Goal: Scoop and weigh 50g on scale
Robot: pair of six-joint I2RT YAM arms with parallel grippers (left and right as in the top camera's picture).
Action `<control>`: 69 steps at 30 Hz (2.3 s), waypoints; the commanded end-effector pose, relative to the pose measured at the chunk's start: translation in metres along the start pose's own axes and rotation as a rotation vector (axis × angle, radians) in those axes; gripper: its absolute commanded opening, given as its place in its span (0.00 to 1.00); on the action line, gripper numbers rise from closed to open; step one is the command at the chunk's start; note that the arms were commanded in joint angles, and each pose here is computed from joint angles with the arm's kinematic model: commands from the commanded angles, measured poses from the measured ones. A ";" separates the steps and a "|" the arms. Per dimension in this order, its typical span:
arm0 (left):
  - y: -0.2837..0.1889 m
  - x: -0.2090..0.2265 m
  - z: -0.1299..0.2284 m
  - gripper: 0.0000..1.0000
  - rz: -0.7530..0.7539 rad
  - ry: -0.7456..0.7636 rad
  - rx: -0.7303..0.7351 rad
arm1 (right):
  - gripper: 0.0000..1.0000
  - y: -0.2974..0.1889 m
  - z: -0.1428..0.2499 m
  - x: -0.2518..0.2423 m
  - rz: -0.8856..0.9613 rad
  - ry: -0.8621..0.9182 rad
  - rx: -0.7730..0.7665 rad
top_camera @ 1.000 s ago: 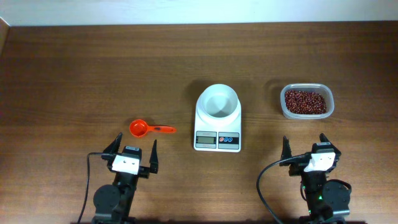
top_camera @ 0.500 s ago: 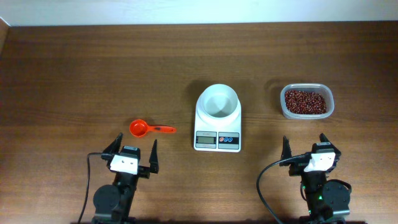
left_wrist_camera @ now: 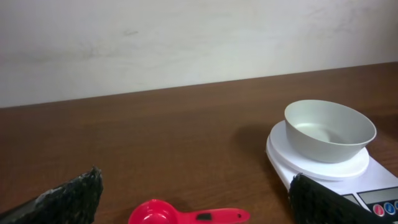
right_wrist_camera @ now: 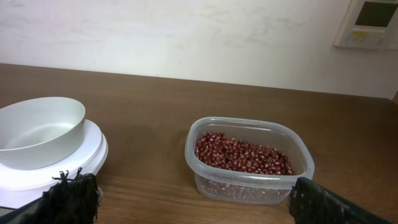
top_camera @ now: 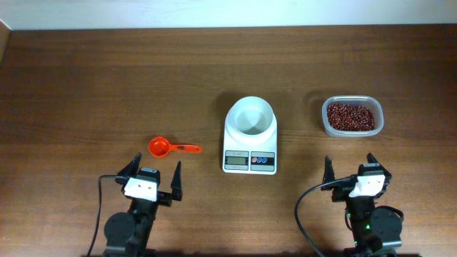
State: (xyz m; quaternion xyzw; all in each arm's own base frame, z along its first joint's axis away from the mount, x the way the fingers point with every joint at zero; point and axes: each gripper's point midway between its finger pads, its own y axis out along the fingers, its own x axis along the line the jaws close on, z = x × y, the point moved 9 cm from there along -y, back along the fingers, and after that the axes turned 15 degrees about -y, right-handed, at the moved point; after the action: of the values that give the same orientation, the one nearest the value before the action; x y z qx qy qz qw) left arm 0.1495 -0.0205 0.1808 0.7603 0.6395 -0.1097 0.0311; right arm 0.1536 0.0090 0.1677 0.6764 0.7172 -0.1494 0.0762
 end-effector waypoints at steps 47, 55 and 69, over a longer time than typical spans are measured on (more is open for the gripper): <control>-0.037 -0.016 -0.052 0.99 0.015 -0.075 0.044 | 0.99 0.001 0.003 0.000 0.005 0.005 0.000; -0.041 -0.019 -0.062 0.99 0.021 -0.072 0.021 | 0.99 0.001 0.003 0.000 0.005 0.005 0.000; -0.012 -0.026 -0.094 0.99 0.016 -0.093 0.195 | 0.99 0.001 0.003 0.000 0.005 0.005 0.000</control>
State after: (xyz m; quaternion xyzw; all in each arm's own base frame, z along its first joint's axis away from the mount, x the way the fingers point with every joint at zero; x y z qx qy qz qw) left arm 0.1386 -0.0213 0.2687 0.7497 0.6333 -0.1917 -0.0078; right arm 0.1536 0.0090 0.1677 0.6764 0.7172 -0.1492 0.0759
